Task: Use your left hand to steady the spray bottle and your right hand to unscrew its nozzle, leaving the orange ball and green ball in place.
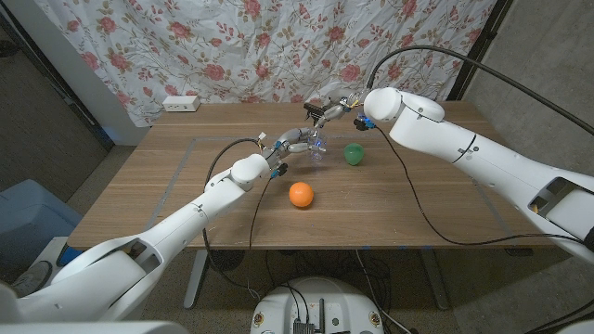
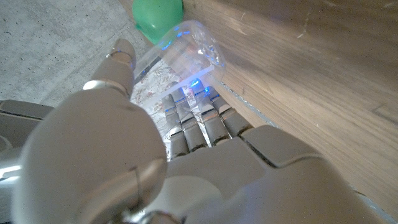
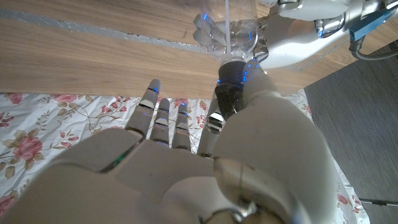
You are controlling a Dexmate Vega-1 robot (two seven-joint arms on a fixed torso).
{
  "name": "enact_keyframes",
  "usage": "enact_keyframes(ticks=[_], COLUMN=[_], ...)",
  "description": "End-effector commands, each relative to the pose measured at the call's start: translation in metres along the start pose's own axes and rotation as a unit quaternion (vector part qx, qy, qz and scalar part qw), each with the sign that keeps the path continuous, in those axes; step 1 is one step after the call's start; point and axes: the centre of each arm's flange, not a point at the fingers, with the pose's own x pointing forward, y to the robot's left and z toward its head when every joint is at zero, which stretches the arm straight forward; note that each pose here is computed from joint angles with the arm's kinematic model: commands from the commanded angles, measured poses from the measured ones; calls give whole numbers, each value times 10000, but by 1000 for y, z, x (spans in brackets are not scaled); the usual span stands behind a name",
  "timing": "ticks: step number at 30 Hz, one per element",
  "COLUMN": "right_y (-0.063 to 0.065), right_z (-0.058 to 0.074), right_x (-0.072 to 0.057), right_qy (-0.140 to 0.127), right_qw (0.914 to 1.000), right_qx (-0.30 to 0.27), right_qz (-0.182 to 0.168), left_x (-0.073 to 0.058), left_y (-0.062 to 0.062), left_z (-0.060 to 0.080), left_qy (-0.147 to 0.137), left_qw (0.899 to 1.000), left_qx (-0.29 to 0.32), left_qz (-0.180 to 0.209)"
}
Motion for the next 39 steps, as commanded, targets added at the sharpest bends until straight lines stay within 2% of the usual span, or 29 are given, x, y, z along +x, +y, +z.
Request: enact_keyframes(ticks=[1, 19, 39], right_y=[-5, -17, -31], right_z=[-5, -4, 0], right_x=[-2, -12, -30], right_qy=[-42, -137, -410], right_qw=[9999, 9997, 9987], right_qx=[113, 191, 256], right_qz=[2, -43, -180], left_x=[-1, -5, -7], left_y=[-1, -1, -2], left_z=[0, 0, 1], left_qy=[27, 33, 12], left_qw=[10000, 10000, 10000], left_qx=[8, 5, 18], left_qz=[17, 42, 17])
